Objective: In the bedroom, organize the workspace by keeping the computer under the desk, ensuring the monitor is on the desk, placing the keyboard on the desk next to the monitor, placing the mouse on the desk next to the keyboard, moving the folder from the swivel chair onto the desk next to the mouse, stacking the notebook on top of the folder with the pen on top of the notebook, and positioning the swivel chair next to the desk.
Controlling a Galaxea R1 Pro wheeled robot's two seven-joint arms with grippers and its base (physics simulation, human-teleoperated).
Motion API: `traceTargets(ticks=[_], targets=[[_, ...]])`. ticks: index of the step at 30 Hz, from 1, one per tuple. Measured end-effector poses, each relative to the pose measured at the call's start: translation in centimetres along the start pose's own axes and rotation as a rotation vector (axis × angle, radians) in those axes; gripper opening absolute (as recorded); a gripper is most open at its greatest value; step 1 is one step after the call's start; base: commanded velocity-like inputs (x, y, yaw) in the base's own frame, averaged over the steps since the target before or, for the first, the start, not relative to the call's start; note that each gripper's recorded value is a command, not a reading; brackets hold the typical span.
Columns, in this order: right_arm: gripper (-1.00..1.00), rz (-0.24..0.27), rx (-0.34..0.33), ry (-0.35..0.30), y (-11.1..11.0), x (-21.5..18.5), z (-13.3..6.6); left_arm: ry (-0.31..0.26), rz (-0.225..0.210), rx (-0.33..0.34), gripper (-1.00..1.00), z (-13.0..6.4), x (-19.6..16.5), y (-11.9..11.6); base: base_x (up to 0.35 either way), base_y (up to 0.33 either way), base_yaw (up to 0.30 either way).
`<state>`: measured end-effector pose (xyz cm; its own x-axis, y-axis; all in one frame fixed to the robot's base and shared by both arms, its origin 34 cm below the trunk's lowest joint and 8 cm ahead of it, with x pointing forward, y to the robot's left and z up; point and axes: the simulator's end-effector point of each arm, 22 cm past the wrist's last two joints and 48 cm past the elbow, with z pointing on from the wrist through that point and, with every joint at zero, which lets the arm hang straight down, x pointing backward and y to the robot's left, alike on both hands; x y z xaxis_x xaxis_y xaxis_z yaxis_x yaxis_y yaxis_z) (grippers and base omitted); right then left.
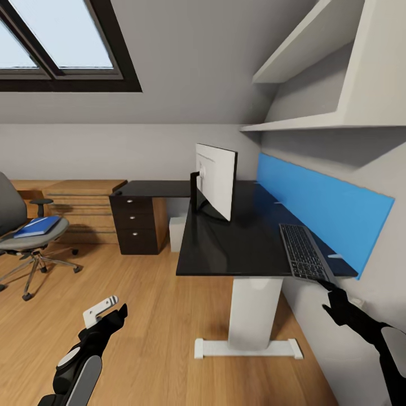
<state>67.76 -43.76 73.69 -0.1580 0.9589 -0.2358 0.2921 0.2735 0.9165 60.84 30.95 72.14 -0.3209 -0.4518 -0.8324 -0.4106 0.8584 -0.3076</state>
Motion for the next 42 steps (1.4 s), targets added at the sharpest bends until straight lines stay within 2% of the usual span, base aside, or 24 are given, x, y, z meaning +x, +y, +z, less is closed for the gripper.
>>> traceTargets(ticks=[5,17,23,25,29,38,42], targets=[[1.0,-0.003,0.001,0.025,-1.0,0.8,0.1,0.0,0.0,0.0,1.0,0.3,0.9,0.4,0.0,0.0,0.0],[1.0,0.002,-0.019,0.012,-2.8,1.0,0.3,0.004,0.001,0.0,1.0,1.1,3.2,1.3,0.0,0.0,0.0],[1.0,0.015,-0.153,-0.005,-0.6,0.3,-0.3,0.007,0.005,0.006,1.0,1.2,3.8,1.2,0.0,0.0,0.0],[1.0,0.015,-0.235,-0.001,0.0,0.6,-1.2,0.008,0.008,0.011,1.0,1.2,3.9,1.0,0.0,0.0,0.0],[1.0,0.016,-0.266,0.001,0.2,0.8,-1.6,0.008,0.01,0.013,1.0,1.2,3.9,0.9,0.0,0.0,0.0],[1.0,0.02,-0.279,-0.003,0.2,0.7,-1.9,0.008,0.013,0.02,1.0,1.1,3.9,0.7,0.118,0.0,0.0],[1.0,0.033,-0.278,-0.024,-0.1,-0.1,-2.2,0.018,0.034,0.045,1.0,1.0,4.6,-0.5,0.059,-0.005,0.0]])
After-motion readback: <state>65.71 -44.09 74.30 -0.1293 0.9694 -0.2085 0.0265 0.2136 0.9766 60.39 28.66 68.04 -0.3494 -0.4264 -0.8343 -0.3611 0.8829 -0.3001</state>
